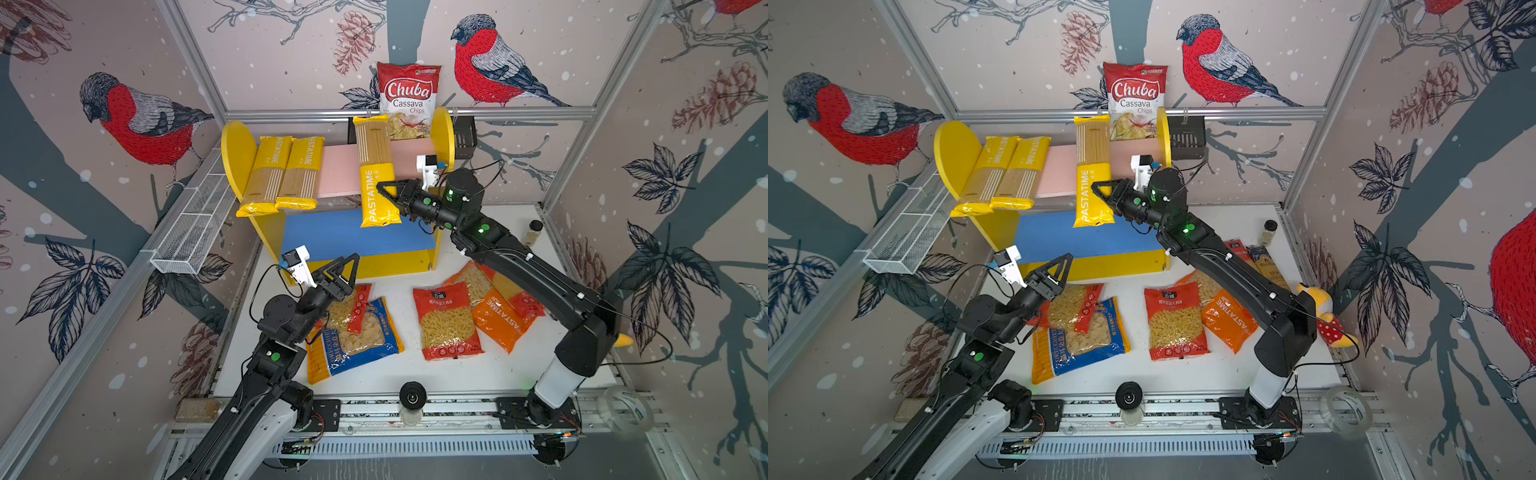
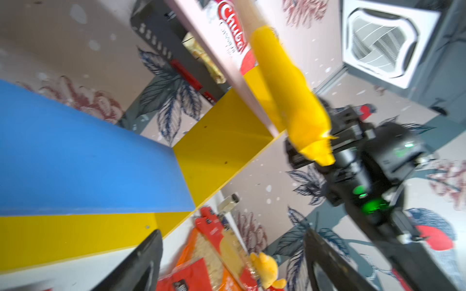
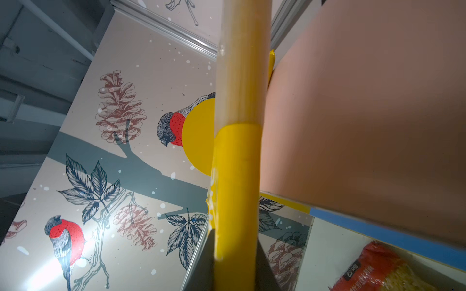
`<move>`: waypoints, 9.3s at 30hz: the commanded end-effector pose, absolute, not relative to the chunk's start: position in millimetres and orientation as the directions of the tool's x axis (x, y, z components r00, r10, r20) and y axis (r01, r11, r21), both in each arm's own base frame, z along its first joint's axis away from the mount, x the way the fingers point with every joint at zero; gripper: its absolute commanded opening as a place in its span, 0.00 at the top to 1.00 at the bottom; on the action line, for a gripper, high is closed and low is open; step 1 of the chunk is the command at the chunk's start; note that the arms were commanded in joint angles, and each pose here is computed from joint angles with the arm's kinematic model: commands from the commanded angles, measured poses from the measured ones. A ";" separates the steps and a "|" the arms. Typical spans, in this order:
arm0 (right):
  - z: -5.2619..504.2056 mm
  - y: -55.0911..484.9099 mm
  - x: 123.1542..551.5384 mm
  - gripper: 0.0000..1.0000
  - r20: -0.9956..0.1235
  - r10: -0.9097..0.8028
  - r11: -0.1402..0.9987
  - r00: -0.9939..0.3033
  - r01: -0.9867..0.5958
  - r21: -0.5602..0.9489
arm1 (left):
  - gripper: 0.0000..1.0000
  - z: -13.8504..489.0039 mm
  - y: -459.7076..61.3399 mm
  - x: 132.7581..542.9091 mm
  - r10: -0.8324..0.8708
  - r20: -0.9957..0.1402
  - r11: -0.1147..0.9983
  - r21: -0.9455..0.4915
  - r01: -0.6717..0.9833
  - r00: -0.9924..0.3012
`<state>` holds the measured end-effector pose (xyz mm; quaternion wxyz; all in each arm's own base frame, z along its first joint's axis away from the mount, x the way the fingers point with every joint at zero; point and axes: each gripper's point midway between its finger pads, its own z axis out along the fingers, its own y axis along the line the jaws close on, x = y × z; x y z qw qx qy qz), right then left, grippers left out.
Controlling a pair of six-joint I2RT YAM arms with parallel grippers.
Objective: Arrange pasta packages on shelves
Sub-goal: Place the pasta bag on the shelf, then move the pasta bag to the shelf, then rotate the pasta bag, then pick up the pasta bag, then place the pasta bag on the shelf.
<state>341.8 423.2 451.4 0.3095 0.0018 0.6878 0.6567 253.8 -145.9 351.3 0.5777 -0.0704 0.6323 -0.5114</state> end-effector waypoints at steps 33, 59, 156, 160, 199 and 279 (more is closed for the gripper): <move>442.7 404.4 327.1 0.31 -0.426 0.432 0.093 -0.795 -0.430 0.898 | 0.43 454.9 -182.0 311.1 -0.802 -0.503 0.260 -0.780 0.570 -0.323; 393.2 358.9 312.0 0.32 -0.485 0.495 0.246 -0.721 -0.418 0.874 | 1.00 450.9 -118.4 338.6 -0.875 -0.457 0.371 -0.846 0.382 -0.161; 104.3 -38.2 324.1 0.18 -0.566 0.632 0.771 -0.529 0.502 0.392 | 0.25 189.7 -328.4 242.7 0.000 -0.899 0.665 -0.327 0.671 -0.438; 90.5 -53.1 325.5 0.15 -0.530 0.675 0.732 -0.513 0.552 0.398 | 0.25 191.4 -331.4 242.4 -0.015 -0.896 0.656 -0.344 0.672 -0.445; 58.2 39.8 366.8 0.17 -0.374 0.542 0.787 -0.752 0.299 0.540 | 0.25 168.4 -366.6 246.0 0.027 -0.851 0.603 -0.404 0.688 -0.524; 283.5 256.2 211.6 0.98 -0.689 0.396 0.330 -0.606 -0.606 0.723 | 0.11 245.2 -298.8 283.8 -0.522 -0.581 0.300 -0.810 0.503 -0.624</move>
